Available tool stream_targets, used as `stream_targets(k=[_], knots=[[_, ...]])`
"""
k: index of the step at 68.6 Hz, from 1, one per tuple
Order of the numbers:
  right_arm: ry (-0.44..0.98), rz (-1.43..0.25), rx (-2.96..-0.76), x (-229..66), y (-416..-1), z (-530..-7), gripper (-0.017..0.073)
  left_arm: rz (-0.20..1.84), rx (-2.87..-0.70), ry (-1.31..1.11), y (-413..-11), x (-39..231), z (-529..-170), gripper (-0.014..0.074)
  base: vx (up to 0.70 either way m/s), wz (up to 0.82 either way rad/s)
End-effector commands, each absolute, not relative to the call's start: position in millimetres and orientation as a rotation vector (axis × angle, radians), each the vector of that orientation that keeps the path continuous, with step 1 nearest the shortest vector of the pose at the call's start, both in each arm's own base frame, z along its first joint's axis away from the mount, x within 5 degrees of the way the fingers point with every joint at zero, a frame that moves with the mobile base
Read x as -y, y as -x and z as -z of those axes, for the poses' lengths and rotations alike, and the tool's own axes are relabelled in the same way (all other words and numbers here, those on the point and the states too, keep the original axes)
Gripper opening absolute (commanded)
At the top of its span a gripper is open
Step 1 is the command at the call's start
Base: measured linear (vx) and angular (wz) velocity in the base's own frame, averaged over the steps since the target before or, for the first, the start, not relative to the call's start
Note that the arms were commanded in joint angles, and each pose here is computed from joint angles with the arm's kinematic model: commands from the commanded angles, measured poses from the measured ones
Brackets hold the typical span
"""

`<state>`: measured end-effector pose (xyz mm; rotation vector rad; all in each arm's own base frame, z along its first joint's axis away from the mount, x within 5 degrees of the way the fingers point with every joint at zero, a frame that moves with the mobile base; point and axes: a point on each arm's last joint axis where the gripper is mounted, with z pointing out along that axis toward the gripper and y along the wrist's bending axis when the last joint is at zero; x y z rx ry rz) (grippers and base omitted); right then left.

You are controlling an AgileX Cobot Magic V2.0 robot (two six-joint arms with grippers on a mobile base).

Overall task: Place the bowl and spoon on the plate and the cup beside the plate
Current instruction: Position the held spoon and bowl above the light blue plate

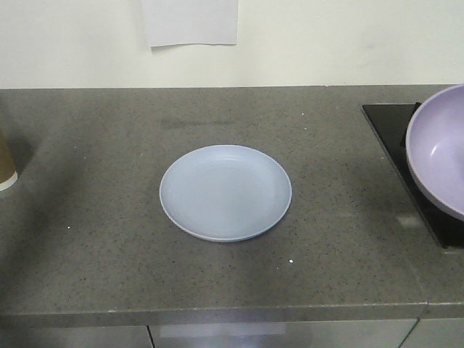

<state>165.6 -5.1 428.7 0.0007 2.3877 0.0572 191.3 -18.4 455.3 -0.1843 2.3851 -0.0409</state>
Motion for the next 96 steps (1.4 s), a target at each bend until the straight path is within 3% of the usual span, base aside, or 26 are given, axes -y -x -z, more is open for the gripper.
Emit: stream_targets(k=[1, 96], knots=[[0.001, -0.045, -2.290, 5.5, -163.9, -442.3, -0.0006, 0.053, -2.323, 0.175, -186.0, 18.4, -466.2, -0.0006, 0.11, 0.04], [0.001, -0.045, -2.290, 5.5, -163.9, -442.3, -0.0006, 0.053, -2.323, 0.175, -186.0, 18.4, -466.2, -0.0006, 0.06, 0.04]])
